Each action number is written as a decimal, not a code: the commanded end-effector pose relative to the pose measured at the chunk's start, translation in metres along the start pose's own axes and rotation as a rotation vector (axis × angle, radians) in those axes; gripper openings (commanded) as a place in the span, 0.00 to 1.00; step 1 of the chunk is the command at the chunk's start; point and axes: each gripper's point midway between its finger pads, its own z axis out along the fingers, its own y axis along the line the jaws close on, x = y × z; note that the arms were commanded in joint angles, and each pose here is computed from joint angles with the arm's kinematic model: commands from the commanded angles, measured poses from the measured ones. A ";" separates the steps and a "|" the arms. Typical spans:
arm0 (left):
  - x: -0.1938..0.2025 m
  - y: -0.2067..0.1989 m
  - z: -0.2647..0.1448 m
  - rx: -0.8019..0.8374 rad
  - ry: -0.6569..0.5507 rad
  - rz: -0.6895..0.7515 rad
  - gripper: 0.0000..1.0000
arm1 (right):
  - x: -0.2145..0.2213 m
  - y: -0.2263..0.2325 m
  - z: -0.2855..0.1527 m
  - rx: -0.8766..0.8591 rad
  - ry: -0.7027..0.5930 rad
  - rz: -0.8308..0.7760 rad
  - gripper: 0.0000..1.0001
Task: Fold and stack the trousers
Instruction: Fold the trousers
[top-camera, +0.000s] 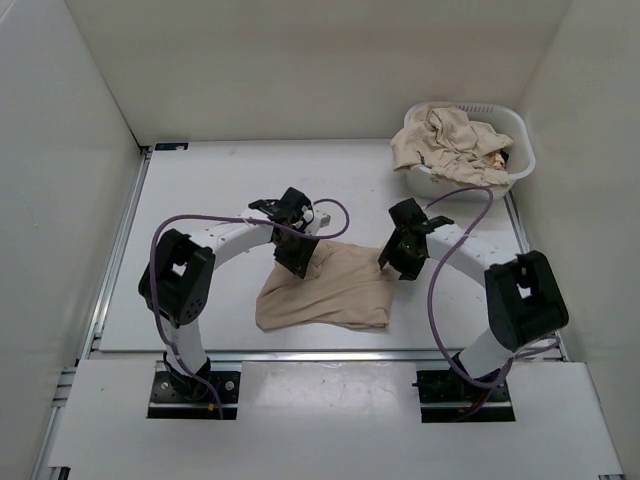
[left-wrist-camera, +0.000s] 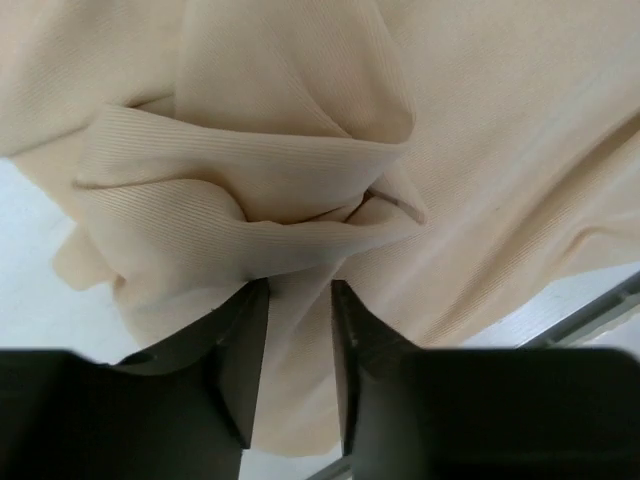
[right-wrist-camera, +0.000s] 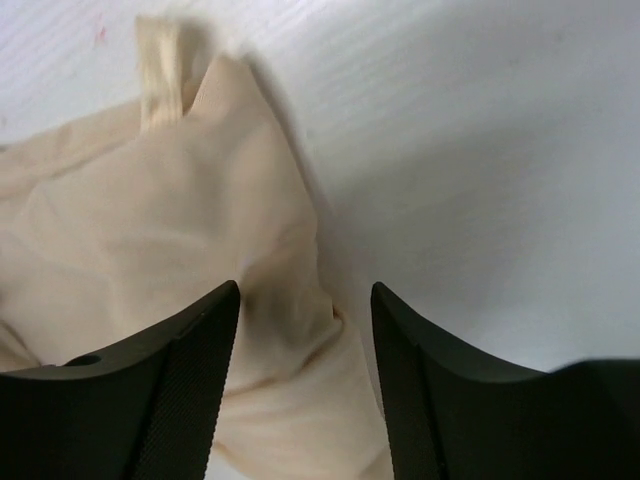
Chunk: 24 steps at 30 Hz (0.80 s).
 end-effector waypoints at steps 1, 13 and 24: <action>-0.033 0.002 -0.023 -0.003 -0.118 0.013 0.39 | 0.012 0.002 -0.024 -0.064 0.005 -0.045 0.61; -0.053 0.013 -0.055 0.014 -0.221 -0.018 0.59 | 0.080 -0.015 -0.039 -0.200 0.068 -0.071 0.63; -0.052 0.023 -0.021 -0.008 -0.116 -0.039 0.80 | 0.100 -0.012 -0.022 -0.240 0.109 -0.002 0.63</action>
